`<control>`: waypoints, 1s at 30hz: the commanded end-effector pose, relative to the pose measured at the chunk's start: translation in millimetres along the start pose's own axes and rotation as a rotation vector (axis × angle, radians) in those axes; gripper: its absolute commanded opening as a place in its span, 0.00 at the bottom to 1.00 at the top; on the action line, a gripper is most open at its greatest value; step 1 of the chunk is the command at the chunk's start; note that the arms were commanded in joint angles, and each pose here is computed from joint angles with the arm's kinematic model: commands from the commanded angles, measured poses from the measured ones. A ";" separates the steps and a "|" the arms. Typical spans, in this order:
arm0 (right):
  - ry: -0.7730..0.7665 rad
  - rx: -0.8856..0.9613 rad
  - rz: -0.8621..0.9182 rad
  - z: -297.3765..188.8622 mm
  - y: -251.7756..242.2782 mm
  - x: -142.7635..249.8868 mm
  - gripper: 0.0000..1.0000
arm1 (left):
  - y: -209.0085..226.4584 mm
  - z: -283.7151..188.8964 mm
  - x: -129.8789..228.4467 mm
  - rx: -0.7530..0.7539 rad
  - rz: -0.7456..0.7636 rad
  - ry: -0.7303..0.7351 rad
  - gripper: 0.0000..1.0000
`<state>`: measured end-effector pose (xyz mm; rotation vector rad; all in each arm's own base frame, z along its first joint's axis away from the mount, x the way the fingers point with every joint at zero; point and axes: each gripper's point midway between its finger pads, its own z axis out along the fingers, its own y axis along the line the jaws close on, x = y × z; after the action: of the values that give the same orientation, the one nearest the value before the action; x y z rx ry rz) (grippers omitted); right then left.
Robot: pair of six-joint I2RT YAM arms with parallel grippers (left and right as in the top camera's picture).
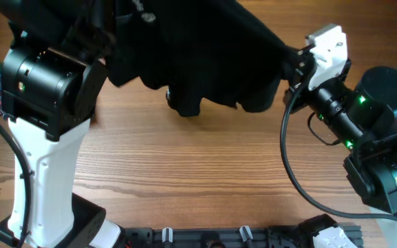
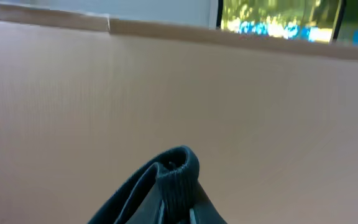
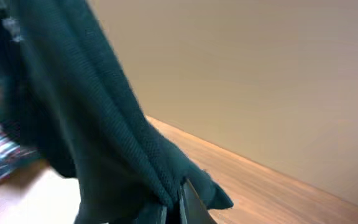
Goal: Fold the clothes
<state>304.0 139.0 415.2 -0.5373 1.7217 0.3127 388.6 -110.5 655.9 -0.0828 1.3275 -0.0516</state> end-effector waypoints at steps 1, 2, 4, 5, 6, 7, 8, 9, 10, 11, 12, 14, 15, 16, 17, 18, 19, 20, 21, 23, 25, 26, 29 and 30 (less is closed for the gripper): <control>-0.031 -0.306 0.000 -10.2 51.5 -4.6 0.15 | -1.2 -7.5 -31.9 0.022 -0.045 -0.107 0.09; -0.041 -0.409 -0.002 -16.1 68.3 -6.1 0.20 | -4.0 -9.3 -39.1 0.030 -0.063 -0.135 0.08; -0.072 -0.548 -0.061 -27.1 92.3 -8.4 0.20 | -8.6 -11.5 -48.7 0.056 -0.094 -0.173 0.08; -0.079 -0.572 -0.087 -28.9 98.9 -8.2 0.20 | -8.3 -11.9 -51.0 0.058 -0.123 -0.181 0.08; -0.086 -0.587 -0.111 -30.2 103.8 -8.3 0.20 | -8.1 -12.0 -51.9 0.059 -0.143 -0.185 0.08; -0.092 -0.593 -0.142 -30.3 108.3 -8.0 0.20 | -9.5 -11.1 -51.5 0.065 -0.157 -0.185 0.08; -0.081 -0.552 -0.141 -25.4 103.3 -6.8 0.21 | -12.4 -11.1 -51.5 0.081 -0.157 -0.185 0.08; -0.060 -0.494 -0.136 -18.2 94.4 -3.8 0.22 | -15.0 -10.7 -50.9 0.095 -0.164 -0.184 0.08; -0.039 -0.440 -0.133 -11.6 85.9 -0.1 0.23 | -18.2 -10.9 -52.2 0.114 -0.165 -0.189 0.08; -0.024 -0.416 -0.125 -6.7 81.7 2.6 0.24 | -20.3 -12.1 -55.9 0.130 -0.170 -0.203 0.08; -0.006 -0.411 -0.101 1.2 80.2 5.9 0.31 | -23.6 -14.0 -61.6 0.153 -0.194 -0.224 0.09; 0.044 -0.440 -0.021 21.7 82.7 16.1 0.52 | -32.0 -19.1 -69.8 0.194 -0.258 -0.249 0.09; 0.070 -0.452 0.006 30.7 84.0 22.3 0.58 | -35.7 -20.9 -71.6 0.209 -0.262 -0.254 0.09; 0.093 -0.477 0.022 38.8 87.1 28.8 0.61 | -38.7 -22.6 -73.0 0.218 -0.269 -0.258 0.09; 0.134 -0.548 0.058 52.3 96.7 41.0 0.61 | -42.1 -24.6 -74.1 0.227 -0.274 -0.261 0.09; 0.147 -0.630 0.078 58.3 107.7 46.9 0.61 | -43.6 -25.4 -74.8 0.231 -0.277 -0.262 0.09; 0.155 -0.687 0.092 63.0 114.8 51.1 0.61 | -44.1 -25.7 -74.8 0.232 -0.278 -0.262 0.09; 0.161 -0.729 0.103 67.9 119.7 54.8 0.61 | -44.1 -25.6 -74.7 0.232 -0.277 -0.262 0.09; 0.163 -0.747 0.108 70.5 121.9 56.6 0.61 | -43.9 -25.6 -74.7 0.231 -0.277 -0.262 0.09; 0.150 -0.749 0.098 71.7 121.7 54.5 0.64 | -43.7 -25.5 -74.7 0.230 -0.270 -0.263 0.09; 0.121 -0.745 0.084 71.8 120.8 48.3 0.65 | -43.8 -25.5 -74.7 0.230 -0.269 -0.263 0.10; 0.107 -0.738 0.076 73.1 119.7 45.5 0.66 | -43.8 -25.5 -74.7 0.230 -0.269 -0.263 0.09; 0.068 -0.609 0.069 88.4 101.6 35.5 0.65 | -44.5 -25.0 -73.2 0.231 -0.268 -0.257 0.09; 0.042 -0.594 0.052 90.4 99.1 30.1 0.66 | -44.9 -24.9 -72.5 0.232 -0.267 -0.255 0.09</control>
<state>315.7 266.3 345.8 -0.9863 1.6990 0.9317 355.0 -149.5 716.8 -0.0725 1.0667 -0.3824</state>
